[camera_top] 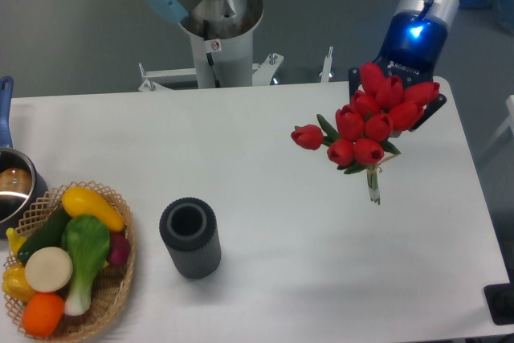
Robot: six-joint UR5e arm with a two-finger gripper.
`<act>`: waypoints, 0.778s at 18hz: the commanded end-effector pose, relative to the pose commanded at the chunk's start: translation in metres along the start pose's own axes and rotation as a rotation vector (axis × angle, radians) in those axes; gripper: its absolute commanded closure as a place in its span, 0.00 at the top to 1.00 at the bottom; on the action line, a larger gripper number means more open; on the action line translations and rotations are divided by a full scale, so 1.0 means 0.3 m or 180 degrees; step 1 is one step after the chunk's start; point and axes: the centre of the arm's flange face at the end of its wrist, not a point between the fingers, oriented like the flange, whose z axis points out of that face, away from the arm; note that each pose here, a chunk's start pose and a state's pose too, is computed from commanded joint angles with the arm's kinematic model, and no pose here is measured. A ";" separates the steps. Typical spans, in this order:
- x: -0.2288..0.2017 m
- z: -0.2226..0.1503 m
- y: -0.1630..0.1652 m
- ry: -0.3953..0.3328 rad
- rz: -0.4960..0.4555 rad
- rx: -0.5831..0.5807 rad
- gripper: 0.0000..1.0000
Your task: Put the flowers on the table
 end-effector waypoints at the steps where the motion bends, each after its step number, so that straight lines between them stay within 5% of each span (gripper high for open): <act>1: 0.002 0.002 -0.001 0.0004 0.0002 0.0000 0.25; 10: 0.026 -0.022 -0.008 -0.0191 0.0074 -0.0362 0.25; 14: 0.058 0.003 0.007 -0.0395 0.0150 -0.0938 0.25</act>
